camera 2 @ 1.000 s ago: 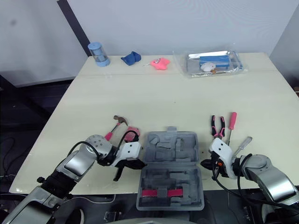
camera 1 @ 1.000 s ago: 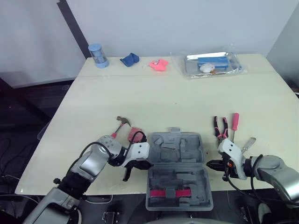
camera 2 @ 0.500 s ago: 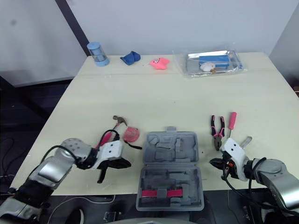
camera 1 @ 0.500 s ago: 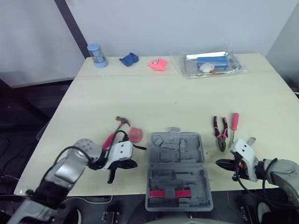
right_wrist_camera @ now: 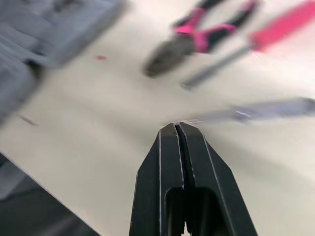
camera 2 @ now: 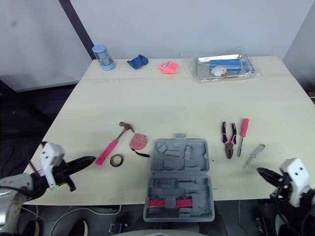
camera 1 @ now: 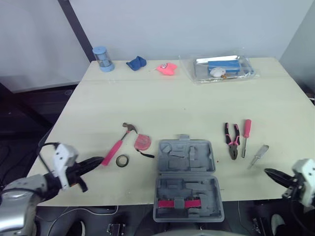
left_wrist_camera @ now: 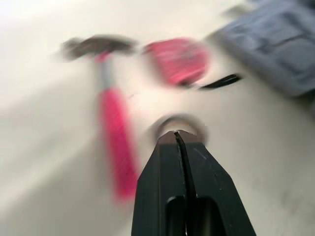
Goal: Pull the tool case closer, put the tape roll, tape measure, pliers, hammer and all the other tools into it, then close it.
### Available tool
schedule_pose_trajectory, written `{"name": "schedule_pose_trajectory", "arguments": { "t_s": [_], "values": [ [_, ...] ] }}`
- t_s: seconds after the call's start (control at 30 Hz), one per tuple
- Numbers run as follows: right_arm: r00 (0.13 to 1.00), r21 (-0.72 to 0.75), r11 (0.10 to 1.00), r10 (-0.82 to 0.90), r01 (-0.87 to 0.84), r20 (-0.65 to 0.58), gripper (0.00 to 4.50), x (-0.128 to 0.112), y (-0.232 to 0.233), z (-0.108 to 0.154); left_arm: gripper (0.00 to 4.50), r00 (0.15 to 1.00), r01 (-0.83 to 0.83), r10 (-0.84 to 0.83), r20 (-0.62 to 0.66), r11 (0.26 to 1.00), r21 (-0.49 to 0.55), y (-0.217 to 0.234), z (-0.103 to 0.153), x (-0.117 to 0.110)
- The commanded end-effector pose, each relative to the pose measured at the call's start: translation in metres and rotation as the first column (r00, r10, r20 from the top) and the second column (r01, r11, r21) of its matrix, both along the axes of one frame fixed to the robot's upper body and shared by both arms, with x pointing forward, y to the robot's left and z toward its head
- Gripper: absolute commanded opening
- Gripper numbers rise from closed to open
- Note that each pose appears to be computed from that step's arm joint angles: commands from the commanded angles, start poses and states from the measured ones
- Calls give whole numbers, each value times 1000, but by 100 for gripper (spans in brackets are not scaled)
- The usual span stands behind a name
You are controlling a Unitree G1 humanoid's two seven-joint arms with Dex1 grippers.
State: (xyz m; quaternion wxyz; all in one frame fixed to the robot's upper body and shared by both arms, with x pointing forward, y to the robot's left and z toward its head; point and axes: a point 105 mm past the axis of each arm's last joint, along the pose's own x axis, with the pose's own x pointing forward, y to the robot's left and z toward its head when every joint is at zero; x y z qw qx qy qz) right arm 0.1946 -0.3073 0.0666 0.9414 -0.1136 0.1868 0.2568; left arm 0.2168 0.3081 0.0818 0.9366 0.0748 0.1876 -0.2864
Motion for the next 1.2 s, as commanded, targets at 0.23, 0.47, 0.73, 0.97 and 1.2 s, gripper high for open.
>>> {"name": "schedule_pose_trajectory", "arguments": {
  "t_s": [0.23, 0.47, 0.73, 0.97, 1.2],
  "values": [
    [989, -23, 991, -129, 131, 77, 262, -13, -82, -4, 416, 981, -192, 191, 22, 980, 48, 54, 6, -45],
    [988, -35, 988, -152, 153, 32, 439, -21, -105, -16, 450, 976, -217, 217, 0, 973, 77, 62, -1, -66],
    [998, -12, 1000, -16, 17, 61, 439, -9, -87, -1, 450, 996, -87, 90, -14, 988, 126, 39, -4, -61],
    [910, 63, 922, 364, -382, 197, 439, 21, 15, 46, 450, 976, 211, -179, -123, 914, 347, -21, 5, -29],
    [762, 80, 771, 599, -632, 247, 439, 25, 88, 69, 450, 914, 381, -243, -325, 789, 482, -56, 4, -14]
  ]
}}
